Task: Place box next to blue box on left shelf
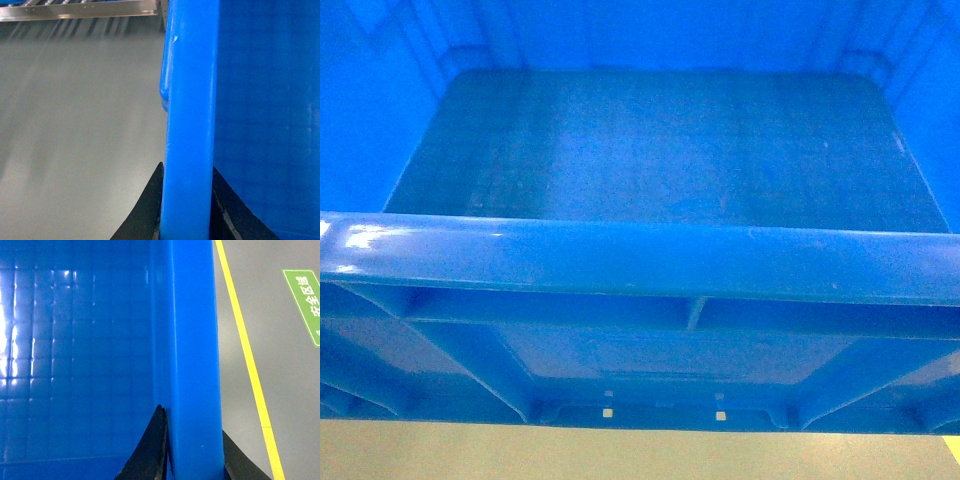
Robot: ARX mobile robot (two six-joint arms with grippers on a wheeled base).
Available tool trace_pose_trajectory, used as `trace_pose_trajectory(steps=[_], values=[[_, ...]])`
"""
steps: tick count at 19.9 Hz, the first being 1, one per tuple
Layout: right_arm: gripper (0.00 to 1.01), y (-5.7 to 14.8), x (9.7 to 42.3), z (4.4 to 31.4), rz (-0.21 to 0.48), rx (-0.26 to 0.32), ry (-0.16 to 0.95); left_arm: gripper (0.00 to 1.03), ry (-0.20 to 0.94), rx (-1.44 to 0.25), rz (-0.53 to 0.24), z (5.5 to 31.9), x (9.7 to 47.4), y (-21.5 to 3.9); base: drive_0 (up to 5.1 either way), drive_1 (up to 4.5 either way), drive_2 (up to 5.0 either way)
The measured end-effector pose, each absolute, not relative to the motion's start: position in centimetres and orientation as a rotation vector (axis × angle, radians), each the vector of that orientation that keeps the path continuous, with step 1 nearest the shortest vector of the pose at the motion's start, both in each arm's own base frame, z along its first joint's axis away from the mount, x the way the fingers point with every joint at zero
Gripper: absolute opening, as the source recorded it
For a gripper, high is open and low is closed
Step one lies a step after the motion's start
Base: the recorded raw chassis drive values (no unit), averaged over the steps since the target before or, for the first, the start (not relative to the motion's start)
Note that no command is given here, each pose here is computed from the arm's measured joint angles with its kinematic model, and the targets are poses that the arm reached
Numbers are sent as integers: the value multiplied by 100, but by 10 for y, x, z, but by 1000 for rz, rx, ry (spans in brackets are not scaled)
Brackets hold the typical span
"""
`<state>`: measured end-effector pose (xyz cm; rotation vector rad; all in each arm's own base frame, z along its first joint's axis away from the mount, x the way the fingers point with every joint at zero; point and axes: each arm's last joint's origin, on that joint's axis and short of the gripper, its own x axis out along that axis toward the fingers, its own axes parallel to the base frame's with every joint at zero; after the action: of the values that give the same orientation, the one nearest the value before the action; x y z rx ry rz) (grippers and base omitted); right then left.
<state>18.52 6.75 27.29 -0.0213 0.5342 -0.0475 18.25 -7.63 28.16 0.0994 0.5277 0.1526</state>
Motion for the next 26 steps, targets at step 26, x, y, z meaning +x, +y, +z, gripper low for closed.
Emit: trace_pose_trajectory(steps=[26], values=[[11, 68, 186, 273, -48, -21, 533, 13, 527, 99, 153, 282, 183, -76, -1, 399, -401]])
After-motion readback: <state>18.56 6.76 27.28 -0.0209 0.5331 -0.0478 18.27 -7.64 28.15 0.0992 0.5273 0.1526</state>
